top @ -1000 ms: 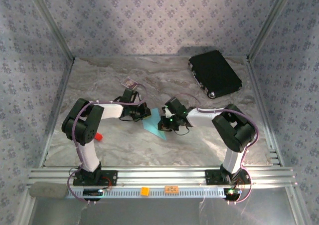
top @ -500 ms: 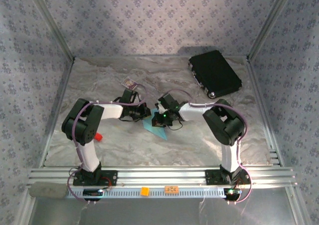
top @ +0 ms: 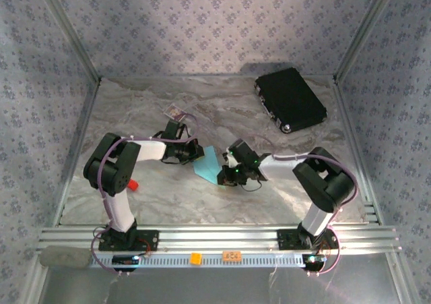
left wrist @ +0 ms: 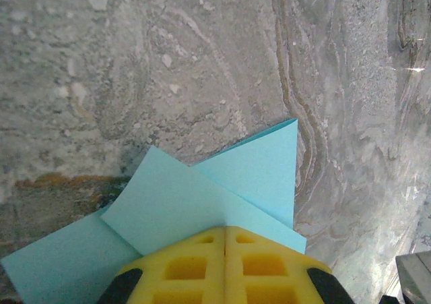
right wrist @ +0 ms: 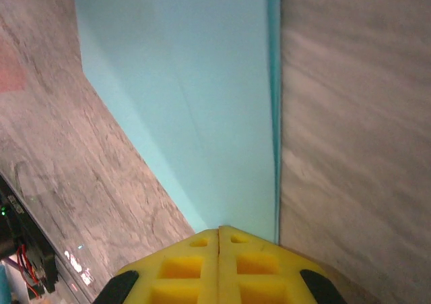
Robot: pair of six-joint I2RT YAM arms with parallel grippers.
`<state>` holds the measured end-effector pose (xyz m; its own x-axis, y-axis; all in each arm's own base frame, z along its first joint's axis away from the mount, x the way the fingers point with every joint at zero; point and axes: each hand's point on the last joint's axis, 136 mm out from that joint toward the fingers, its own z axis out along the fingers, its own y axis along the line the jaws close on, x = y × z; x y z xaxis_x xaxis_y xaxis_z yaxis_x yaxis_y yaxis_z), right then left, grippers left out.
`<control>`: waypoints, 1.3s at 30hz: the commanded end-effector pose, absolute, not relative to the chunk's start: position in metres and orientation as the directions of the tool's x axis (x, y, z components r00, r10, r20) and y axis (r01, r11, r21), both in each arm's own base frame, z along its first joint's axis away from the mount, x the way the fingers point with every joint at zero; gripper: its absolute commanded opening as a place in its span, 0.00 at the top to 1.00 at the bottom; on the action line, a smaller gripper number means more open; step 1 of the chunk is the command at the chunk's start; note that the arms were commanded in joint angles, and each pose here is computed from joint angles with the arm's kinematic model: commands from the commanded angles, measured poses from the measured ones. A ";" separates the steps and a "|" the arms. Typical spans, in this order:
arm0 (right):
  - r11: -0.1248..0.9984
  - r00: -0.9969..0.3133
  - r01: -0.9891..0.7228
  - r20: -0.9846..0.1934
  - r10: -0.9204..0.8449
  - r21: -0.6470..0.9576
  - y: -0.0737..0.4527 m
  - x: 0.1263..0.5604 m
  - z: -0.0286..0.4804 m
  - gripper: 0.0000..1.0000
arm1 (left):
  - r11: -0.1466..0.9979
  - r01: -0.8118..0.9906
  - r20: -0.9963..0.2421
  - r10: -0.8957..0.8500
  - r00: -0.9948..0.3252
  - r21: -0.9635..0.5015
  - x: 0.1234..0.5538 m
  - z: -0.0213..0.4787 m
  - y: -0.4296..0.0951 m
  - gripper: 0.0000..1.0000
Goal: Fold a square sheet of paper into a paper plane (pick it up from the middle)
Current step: Fourth fold the wing at the center of the table, then turn over the paper at the center of the table.
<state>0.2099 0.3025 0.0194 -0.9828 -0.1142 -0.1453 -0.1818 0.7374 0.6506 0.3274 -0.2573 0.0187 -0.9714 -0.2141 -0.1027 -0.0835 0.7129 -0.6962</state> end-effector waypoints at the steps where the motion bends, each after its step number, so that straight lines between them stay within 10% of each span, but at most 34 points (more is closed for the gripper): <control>1: 0.770 -0.992 -0.124 -0.052 -0.118 0.626 0.283 0.180 0.002 1.00 | 0.791 -0.187 -0.024 -0.246 -0.969 -0.582 0.306 -0.026 -0.230 1.00; 13: 0.741 -0.991 -0.122 -0.122 -0.055 0.660 0.274 0.179 0.034 1.00 | 0.779 -0.196 -0.019 -0.257 -0.966 -0.596 0.303 -0.025 -0.231 1.00; 27: 0.737 -0.997 0.021 -0.044 0.068 0.675 0.271 0.192 0.031 0.66 | 0.756 -0.195 -0.029 -0.272 -0.962 -0.625 0.305 -0.013 -0.233 1.00; 39: 0.645 -0.997 0.039 -0.014 0.077 0.763 0.294 0.201 0.030 0.69 | 0.758 -0.198 -0.028 -0.274 -0.961 -0.621 0.304 -0.014 -0.232 1.00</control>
<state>0.1985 0.2859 0.0273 -0.9974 0.0675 -0.0252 0.0279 0.6842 0.7287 0.3266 -0.2574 0.0191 -0.9649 -0.2405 -0.1057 -0.0923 0.6873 -0.7205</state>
